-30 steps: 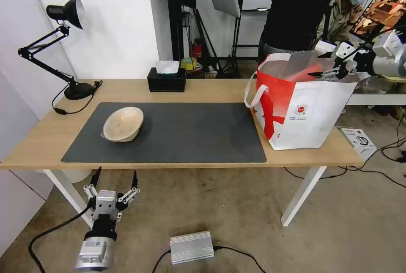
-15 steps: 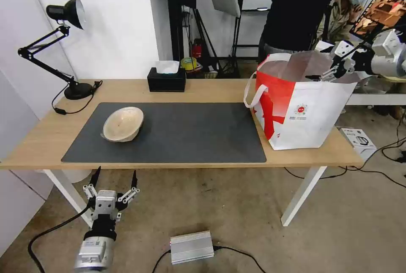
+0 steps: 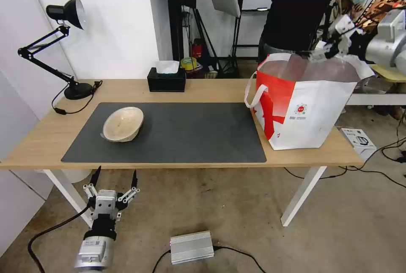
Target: Pick up the trash from the table and place it into the takeout bag.
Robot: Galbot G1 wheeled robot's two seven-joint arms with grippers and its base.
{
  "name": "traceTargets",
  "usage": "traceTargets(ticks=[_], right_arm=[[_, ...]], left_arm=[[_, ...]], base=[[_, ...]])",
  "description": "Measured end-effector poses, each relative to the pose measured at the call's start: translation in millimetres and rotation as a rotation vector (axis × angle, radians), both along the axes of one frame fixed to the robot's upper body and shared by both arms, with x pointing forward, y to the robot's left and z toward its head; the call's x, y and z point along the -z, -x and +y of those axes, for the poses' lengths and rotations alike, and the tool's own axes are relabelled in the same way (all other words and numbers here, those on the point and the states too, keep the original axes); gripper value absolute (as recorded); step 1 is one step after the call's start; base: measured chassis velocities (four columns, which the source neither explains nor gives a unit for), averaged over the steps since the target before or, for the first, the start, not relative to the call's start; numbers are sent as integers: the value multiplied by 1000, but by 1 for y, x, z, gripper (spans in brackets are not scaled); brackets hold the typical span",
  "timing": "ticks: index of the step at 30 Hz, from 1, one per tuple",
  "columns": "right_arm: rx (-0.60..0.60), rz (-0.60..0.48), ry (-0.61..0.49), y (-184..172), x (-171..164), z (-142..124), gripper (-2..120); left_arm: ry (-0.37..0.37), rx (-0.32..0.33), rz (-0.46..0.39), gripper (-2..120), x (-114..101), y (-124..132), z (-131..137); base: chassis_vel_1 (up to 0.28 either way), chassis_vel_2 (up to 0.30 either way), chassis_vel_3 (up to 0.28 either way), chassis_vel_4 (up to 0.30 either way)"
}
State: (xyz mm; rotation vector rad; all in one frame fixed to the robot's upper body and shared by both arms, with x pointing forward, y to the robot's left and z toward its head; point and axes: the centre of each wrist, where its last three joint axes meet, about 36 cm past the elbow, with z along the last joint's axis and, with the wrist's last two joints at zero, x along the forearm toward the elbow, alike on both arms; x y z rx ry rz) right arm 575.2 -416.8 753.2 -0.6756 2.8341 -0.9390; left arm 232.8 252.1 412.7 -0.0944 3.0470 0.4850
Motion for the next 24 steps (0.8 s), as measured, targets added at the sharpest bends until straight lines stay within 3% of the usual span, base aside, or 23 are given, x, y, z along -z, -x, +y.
traceTargets(ticks=[11, 24], right_arm=[[68, -158, -208, 43, -11, 61, 100], [189, -196, -241, 89, 10, 55, 100]], left_arm=[[-5, -1, 3, 100, -2, 3, 2], [3, -6, 0, 100, 1, 5, -1]], base=[[0, 0, 0, 0], [0, 0, 0, 0]])
